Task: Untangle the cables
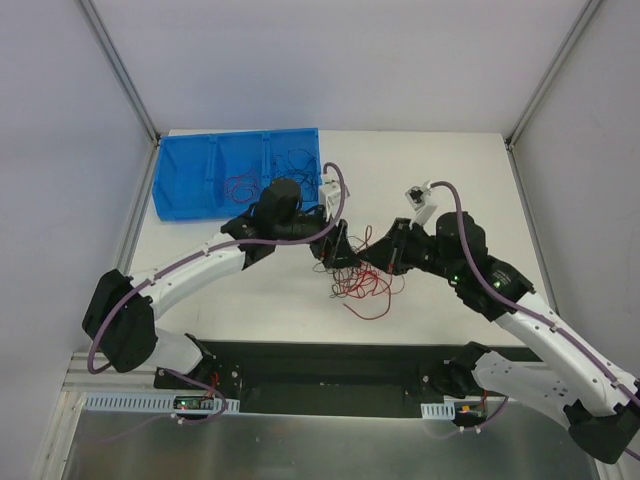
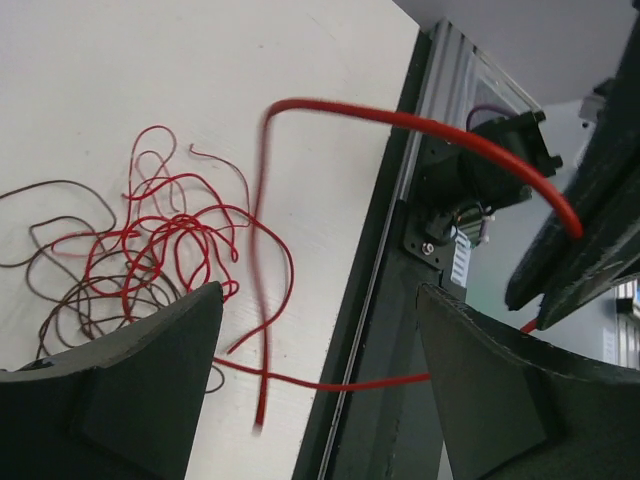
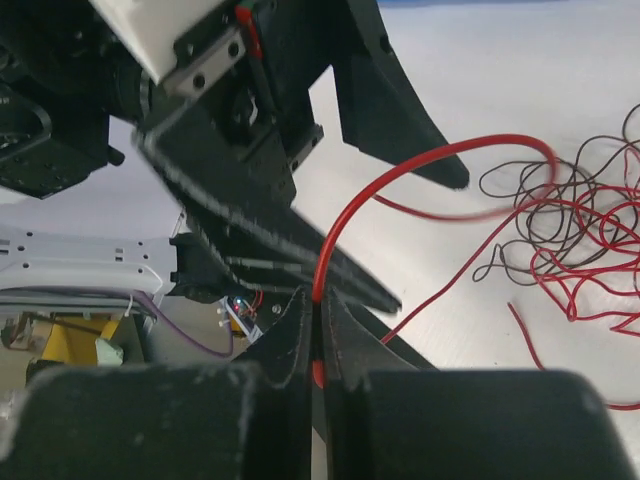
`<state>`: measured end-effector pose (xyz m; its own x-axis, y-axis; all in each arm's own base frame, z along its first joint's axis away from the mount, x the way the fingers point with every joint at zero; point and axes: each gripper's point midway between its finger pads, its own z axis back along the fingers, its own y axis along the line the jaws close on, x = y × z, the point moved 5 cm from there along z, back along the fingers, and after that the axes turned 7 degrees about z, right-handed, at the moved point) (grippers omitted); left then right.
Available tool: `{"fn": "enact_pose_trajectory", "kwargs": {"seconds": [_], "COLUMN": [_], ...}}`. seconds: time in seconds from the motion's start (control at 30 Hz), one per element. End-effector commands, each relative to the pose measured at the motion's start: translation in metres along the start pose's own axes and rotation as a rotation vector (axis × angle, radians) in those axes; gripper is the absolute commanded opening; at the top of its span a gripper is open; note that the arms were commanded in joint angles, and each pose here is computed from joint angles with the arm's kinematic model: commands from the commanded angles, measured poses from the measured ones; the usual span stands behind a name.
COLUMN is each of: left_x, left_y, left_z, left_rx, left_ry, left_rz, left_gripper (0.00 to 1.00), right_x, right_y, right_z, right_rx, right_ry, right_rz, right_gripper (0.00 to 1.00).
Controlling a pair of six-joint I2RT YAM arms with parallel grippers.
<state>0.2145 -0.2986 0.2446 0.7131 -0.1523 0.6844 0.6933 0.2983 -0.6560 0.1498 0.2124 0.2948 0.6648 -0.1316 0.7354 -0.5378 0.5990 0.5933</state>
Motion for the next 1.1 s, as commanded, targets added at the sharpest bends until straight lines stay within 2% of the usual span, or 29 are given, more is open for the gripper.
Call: {"fn": "enact_pose_trajectory", "kwargs": {"seconds": [0.0, 0.17, 0.27, 0.43, 0.6, 0.67, 0.8, 0.87, 0.93, 1.07], "left_x": [0.004, 0.004, 0.004, 0.018, 0.026, 0.032, 0.035, 0.033, 0.025, 0.009], "left_y": [-0.026, -0.020, -0.012, -0.027, -0.051, -0.055, -0.052, -0.061, -0.079, -0.091], "left_z": [-0.002, -0.005, -0.004, 0.015, 0.044, 0.056, 0.068, 0.073, 0.075, 0.068], "left_rx": [-0.105, -0.077, -0.011, -0.037, -0.065, -0.021, 0.059, 0.009, -0.135, -0.287], "left_ry": [-0.097, -0.118, -0.121, -0.150, -0.263, -0.339, -0.409, -0.424, -0.436, -0.426], "left_rz": [-0.233, -0.241, -0.223, -0.271, -0.423, -0.462, -0.493, -0.539, -0.624, -0.673], "left_gripper": [0.77, 0.73, 0.66, 0.61, 0.71, 0.76, 0.77, 0.77, 0.78, 0.81], "right_x": [0.006, 0.011, 0.015, 0.020, 0.031, 0.038, 0.061, 0.069, 0.077, 0.084], "right_y": [0.018, 0.029, 0.034, 0.028, 0.035, 0.045, 0.059, 0.060, 0.062, 0.070], "right_z": [0.003, 0.005, 0.012, 0.026, 0.047, 0.056, 0.078, 0.087, 0.091, 0.090], "right_rx": [0.111, 0.174, 0.180, 0.091, 0.080, 0.113, 0.111, 0.086, 0.072, 0.100], "right_ry": [0.011, 0.002, -0.016, -0.035, -0.090, -0.122, -0.225, -0.270, -0.304, -0.306], "right_rz": [0.023, 0.005, 0.015, 0.053, 0.068, 0.069, 0.062, 0.062, 0.060, 0.043], "right_gripper": [0.00, 0.00, 0.00, 0.00, 0.00, 0.00, 0.00, 0.00, 0.00, 0.01]}}
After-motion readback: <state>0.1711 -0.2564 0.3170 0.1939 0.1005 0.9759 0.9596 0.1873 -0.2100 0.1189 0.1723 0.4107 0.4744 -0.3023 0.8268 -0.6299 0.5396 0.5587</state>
